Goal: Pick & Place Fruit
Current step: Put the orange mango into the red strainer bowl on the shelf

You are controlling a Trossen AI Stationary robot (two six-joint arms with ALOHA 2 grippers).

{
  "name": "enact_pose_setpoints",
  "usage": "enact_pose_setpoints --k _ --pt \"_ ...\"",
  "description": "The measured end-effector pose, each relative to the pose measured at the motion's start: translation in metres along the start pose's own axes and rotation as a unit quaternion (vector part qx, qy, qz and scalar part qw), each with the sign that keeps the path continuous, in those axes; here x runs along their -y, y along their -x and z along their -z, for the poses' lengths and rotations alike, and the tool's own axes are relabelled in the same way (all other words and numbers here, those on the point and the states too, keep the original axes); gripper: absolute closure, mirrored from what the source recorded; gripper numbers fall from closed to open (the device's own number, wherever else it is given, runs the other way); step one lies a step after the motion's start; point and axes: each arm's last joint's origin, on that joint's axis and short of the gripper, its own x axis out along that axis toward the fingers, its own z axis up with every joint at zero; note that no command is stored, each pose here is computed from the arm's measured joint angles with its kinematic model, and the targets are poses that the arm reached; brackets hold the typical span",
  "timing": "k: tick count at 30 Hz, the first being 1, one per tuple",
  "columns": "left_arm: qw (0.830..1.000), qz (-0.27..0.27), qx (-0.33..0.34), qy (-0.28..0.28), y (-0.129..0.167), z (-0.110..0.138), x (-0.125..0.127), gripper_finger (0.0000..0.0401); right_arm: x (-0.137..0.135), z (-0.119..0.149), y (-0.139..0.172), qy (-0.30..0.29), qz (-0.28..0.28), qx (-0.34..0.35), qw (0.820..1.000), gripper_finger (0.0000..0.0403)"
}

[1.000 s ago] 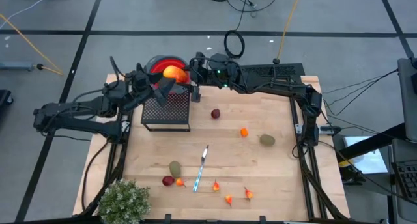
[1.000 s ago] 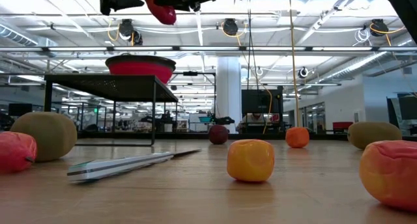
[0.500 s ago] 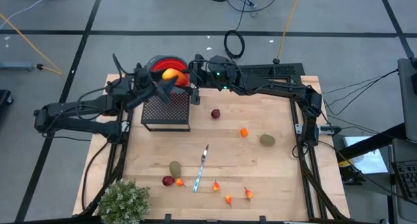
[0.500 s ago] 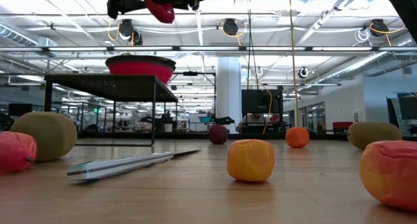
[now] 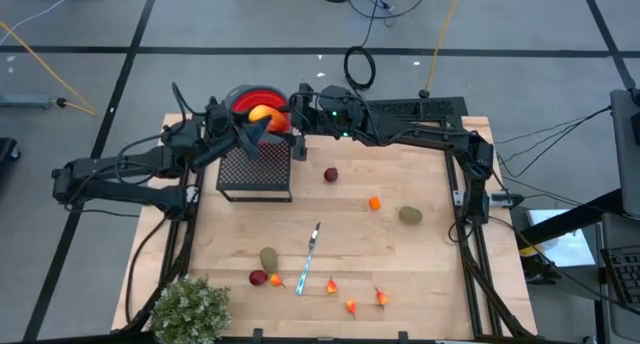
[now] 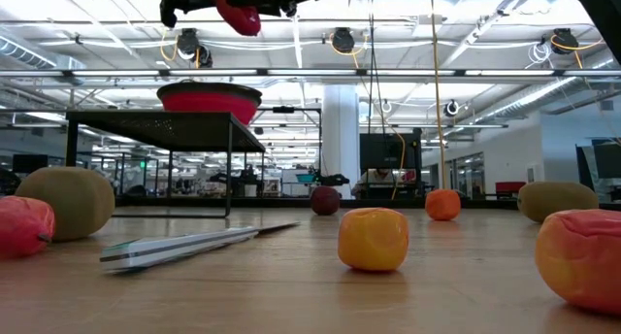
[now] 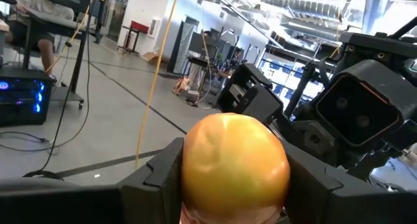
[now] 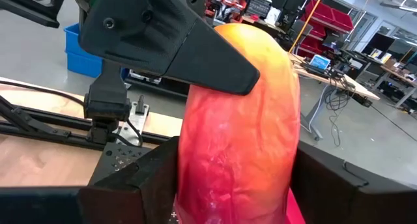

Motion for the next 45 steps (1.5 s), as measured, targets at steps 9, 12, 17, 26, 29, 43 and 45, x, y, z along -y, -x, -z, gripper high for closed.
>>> enact_pose_setpoints --k 9,12,17,26,29,43,45 --pt "1.000 -0.015 0.002 -0.009 0.000 0.000 -0.002 0.0217 -0.001 0.007 0.001 0.008 0.030 -0.051 0.998 0.0132" --pt "1.000 -0.024 0.004 -0.017 -0.001 -0.001 -0.006 0.0217 -0.001 0.010 0.001 0.007 0.029 -0.069 0.997 0.0124" --pt "0.999 -0.040 -0.002 -0.026 -0.004 -0.002 -0.014 0.0217 -0.005 0.011 0.001 0.008 0.026 -0.081 0.996 0.0114" --pt "0.996 -0.079 0.013 -0.049 -0.008 -0.007 -0.029 0.0217 -0.009 0.012 0.001 0.024 0.055 -0.103 0.993 0.0110" --pt "0.996 -0.080 0.010 -0.048 -0.009 -0.008 -0.032 0.0217 -0.008 0.010 0.005 0.025 0.054 -0.112 0.992 0.0110" --pt "0.994 -0.107 0.027 0.004 -0.011 -0.013 -0.047 0.0217 -0.005 0.021 0.008 0.035 0.041 -0.161 0.985 0.0114" --pt "0.993 -0.111 0.031 0.021 -0.012 -0.014 -0.049 0.0217 -0.003 0.023 0.009 0.034 0.040 -0.167 0.985 0.0122"
